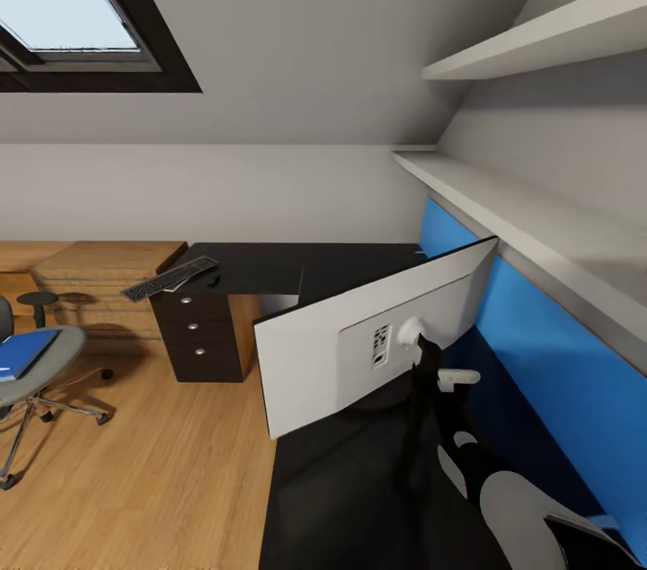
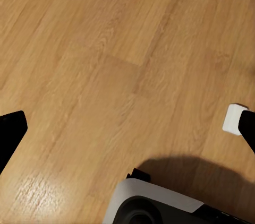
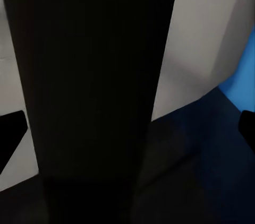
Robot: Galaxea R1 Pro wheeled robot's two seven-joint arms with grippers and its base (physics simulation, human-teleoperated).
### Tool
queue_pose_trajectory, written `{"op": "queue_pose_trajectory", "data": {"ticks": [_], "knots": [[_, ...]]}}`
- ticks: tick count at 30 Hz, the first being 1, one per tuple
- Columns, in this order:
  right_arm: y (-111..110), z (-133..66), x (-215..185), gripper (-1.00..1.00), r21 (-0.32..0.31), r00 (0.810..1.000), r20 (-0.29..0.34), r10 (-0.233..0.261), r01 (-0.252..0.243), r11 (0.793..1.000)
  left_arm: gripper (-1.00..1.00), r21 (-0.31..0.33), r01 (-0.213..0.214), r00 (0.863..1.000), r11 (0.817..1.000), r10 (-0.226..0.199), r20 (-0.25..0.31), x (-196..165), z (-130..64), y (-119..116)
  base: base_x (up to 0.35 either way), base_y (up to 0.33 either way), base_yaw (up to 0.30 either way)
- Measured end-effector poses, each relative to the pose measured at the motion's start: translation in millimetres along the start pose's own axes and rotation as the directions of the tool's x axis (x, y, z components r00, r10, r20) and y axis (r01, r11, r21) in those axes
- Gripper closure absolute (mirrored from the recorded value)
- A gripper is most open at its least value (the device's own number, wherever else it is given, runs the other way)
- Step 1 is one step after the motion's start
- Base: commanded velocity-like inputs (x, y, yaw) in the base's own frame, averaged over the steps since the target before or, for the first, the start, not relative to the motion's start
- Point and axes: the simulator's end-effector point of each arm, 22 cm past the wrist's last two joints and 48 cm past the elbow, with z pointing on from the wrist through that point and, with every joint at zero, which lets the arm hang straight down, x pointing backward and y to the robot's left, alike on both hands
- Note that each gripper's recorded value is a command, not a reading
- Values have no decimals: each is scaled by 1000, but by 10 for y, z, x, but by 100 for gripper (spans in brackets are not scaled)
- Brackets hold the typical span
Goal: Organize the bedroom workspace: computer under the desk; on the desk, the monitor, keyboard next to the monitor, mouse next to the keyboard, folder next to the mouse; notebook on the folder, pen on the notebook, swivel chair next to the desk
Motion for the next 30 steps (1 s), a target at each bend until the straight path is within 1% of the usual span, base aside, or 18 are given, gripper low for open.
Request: {"op": "queue_pose_trajectory", "data": {"ticks": [7,18,25,30], "knots": [[2,1,5,-100,0,1000,-1,0,0,1000,-100,1,0,1000,1000,0,0,1,1,-2,-78,0,0],[9,0,12,-100,-1,1000,-2,0,0,1000,-100,0,0,1000,1000,0,-1,2,2,1,-267,62,0],[60,-6,14,-100,-10,1000,-3,-1,1,1000,-100,-2,0,1000,1000,0,-1,2,2,5,-300,94,0],[86,-14,15,-100,-12,1000,-4,2,-2,1000,-100,-3,1,1000,1000,-1,-2,6,-1,7,-126,42,0]]}}
